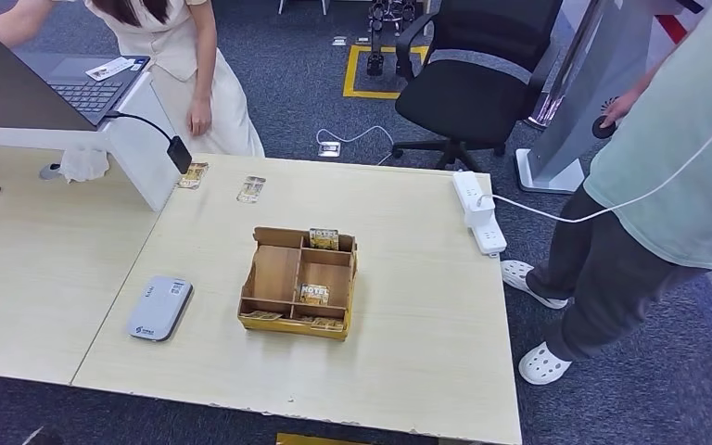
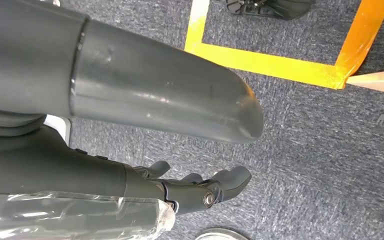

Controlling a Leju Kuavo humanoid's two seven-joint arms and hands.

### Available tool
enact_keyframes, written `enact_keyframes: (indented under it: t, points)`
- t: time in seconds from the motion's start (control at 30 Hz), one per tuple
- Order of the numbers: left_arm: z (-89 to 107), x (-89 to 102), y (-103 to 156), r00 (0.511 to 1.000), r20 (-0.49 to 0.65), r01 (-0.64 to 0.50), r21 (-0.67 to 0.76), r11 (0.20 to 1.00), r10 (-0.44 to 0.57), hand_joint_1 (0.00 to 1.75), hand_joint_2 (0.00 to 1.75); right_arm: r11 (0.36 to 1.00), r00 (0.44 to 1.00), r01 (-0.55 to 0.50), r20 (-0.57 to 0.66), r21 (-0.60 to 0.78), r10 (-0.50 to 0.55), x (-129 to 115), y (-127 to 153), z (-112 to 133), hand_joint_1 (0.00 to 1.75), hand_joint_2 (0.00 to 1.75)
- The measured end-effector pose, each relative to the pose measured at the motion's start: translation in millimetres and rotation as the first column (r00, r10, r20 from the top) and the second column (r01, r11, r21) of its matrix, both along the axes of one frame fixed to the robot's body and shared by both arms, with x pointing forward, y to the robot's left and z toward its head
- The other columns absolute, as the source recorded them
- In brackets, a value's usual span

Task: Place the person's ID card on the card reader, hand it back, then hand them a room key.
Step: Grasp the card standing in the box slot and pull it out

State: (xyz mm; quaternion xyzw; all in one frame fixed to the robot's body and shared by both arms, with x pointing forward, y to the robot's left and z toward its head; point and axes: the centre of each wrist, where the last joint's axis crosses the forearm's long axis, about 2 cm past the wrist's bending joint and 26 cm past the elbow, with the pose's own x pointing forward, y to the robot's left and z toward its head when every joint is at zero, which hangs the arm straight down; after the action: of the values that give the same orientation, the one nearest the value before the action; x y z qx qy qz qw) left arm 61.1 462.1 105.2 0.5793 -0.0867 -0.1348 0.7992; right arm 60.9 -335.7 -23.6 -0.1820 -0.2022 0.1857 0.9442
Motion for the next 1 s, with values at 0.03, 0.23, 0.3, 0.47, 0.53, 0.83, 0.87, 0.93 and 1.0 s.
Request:
enact_keyframes:
  t: [0.03, 0.23, 0.3, 0.47, 0.53, 0.83, 0.87, 0.93, 1.0]
  points:
    - [-5.1, -0.6, -7, 0.999, 0.009, -0.042, -0.062, 0.997, 0.042, 0.0, 1.75, 1.0, 1.0, 0.003, -0.001, 0.0, -0.003, 1, 1, 1, 0.0, 0.0]
    - [-53.8, -8.7, -47, 0.993, 0.058, -0.069, -0.447, 0.892, 0.106, 0.0, 1.75, 1.0, 1.0, 0.012, -0.012, 0.018, -0.012, 1, 3, 2, 0.0, 0.44]
    - [-67.1, -9.1, -62, 0.991, 0.06, -0.072, -0.538, 0.84, 0.123, 0.0, 1.75, 1.0, 1.0, 0.008, -0.017, 0.019, -0.008, 1, 3, 2, 0.0, 1.31]
    - [-93.9, -1.0, -103, 0.996, 0.033, -0.035, -0.705, 0.708, 0.082, 0.0, 1.75, 0.998, 1.0, -0.01, -0.003, 0.06, 0.011, 4, 9, -1, 0.0, 1.75]
    - [-101.8, 2.3, -116, 0.997, 0.04, -0.01, -0.742, 0.67, 0.06, 0.0, 1.75, 0.996, 1.0, -0.005, 0.014, 0.087, 0.004, 5, 14, -4, 0.0, 1.75]
    - [-126.0, 7.5, -150, 0.996, 0.09, 0.064, -0.837, 0.543, 0.022, 0.0, 0.0, 0.978, 0.997, 0.031, 0.064, 0.204, -0.045, 10, 34, -16, 0.0, 0.87]
    - [-128.7, 7.7, -152, 0.995, 0.095, 0.07, -0.845, 0.53, 0.021, 0.0, 0.0, 0.975, 0.996, 0.035, 0.068, 0.22, -0.051, 11, 37, -18, 0.0, 0.44]
    - [-133.6, 8.1, -157, 0.994, 0.106, 0.081, -0.86, 0.504, 0.021, 0.0, 0.0, 0.968, 0.995, 0.042, 0.074, 0.248, -0.062, 12, 43, -21, 0.0, 0.0]
    - [-138.4, 8.8, -162, 0.993, 0.115, 0.091, -0.873, 0.48, 0.022, 0.0, 0.44, 0.96, 0.994, 0.049, 0.078, 0.275, -0.073, 13, 48, -24, 0.0, 0.0]
